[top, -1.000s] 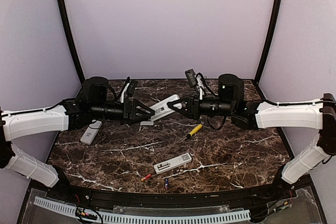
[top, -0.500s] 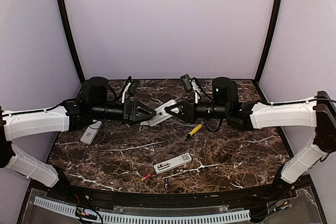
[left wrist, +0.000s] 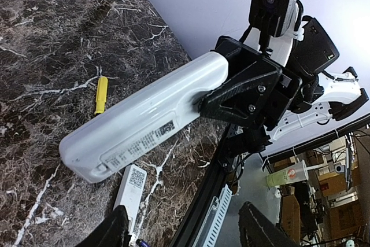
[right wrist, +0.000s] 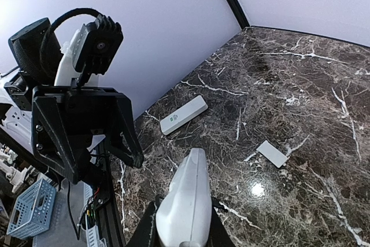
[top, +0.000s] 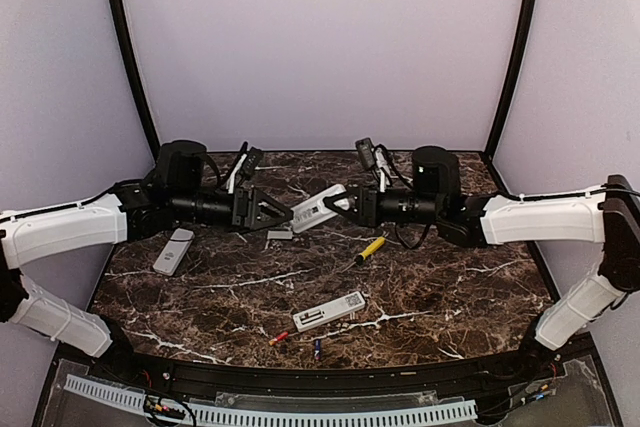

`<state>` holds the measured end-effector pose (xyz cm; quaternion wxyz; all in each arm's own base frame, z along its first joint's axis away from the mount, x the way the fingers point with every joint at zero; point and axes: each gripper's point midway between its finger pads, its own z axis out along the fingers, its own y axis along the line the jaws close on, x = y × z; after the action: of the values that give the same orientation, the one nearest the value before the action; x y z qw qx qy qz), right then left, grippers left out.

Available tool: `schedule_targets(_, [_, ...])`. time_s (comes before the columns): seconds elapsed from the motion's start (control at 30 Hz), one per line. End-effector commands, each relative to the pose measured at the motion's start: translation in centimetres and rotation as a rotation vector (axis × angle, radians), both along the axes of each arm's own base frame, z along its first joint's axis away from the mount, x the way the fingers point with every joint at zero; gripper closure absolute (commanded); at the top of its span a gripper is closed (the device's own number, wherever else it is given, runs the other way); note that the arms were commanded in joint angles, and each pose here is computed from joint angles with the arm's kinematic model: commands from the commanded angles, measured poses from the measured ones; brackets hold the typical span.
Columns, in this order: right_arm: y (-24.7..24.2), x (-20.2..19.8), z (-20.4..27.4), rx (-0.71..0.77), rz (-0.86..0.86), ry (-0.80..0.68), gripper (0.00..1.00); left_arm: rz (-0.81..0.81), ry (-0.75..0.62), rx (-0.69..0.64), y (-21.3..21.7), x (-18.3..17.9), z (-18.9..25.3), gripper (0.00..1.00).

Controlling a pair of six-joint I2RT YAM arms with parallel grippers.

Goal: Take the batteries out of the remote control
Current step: Remove the battery cover from the remote control.

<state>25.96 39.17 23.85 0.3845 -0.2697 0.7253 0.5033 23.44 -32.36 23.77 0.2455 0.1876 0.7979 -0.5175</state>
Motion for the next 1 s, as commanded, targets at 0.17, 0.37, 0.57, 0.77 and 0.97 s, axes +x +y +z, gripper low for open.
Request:
schedule_targets(0.17, [-1.1, -0.9, 3.8, 0.141, 0.033, -0.07, 1.0, -0.003, 0.023, -0.107, -0.4, 0.4, 1.2, 0.39])
schedule_targets(0.37, [-0.8, -1.0, 3.9, 0.157, 0.052, -0.071, 1.0, 0.004, 0.028, -0.12, -0.6, 0.6, 1.2, 0.43])
schedule_targets(0.57, [-0.5, -1.2, 3.9, 0.161, 0.071, -0.069, 1.0, -0.007, 0.055, -0.116, -0.8, 0.5, 0.6, 0.48])
schedule_targets(0.77, [-0.3, -1.5, 4.1, 0.163, 0.086, -0.076, 1.0, 0.018, 0.053, -0.095, -0.6, 0.9, 0.2, 0.49])
schedule_targets(0.97, [0.0, -1.7, 4.0, 0.159, 0.104, -0.075, 1.0, 0.024, 0.058, -0.088, -0.6, 1.0, -0.1, 0.5])
